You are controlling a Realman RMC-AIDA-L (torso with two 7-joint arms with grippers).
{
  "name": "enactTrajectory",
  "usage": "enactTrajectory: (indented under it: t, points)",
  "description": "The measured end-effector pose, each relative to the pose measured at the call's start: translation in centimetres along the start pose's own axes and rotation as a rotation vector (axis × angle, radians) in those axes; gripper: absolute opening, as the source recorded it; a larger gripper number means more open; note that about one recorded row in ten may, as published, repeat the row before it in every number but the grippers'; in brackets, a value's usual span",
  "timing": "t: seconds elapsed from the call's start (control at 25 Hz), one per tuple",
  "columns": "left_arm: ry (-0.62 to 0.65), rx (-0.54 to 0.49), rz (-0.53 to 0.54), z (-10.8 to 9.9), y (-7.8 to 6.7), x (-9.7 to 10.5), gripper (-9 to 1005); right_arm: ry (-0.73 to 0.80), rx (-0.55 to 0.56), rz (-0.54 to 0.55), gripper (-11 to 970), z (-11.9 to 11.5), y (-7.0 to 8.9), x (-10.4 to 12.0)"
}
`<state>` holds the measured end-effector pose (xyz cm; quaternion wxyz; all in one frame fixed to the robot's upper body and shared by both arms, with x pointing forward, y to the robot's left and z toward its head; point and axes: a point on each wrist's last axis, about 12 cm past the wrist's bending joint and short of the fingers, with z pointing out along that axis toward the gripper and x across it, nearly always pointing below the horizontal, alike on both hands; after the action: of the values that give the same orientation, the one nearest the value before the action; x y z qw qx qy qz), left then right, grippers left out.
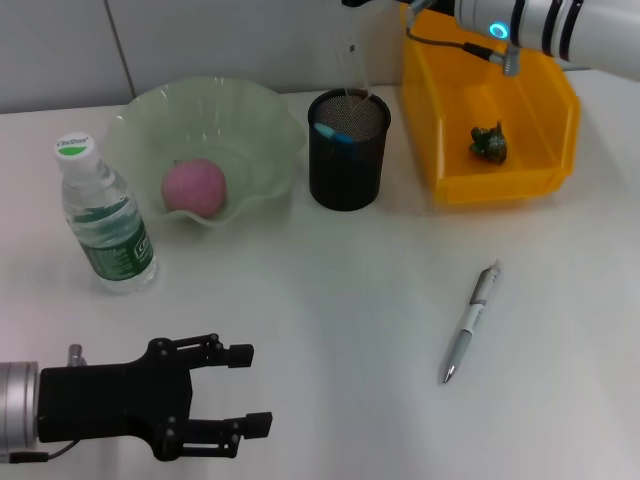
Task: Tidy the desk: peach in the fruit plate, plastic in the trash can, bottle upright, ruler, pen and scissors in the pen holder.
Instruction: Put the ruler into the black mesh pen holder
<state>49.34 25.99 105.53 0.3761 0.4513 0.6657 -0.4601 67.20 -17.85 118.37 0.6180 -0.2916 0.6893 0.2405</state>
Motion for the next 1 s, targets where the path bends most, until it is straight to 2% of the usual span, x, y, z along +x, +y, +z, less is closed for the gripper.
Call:
enactTrajectory:
  t: [1.0]
  points:
    - [0.017, -0.030, 0.024, 0.2, 1.0, -1.0, 819, 0.024, 0.022, -0.016, 431, 1.7, 0.5, 2.4]
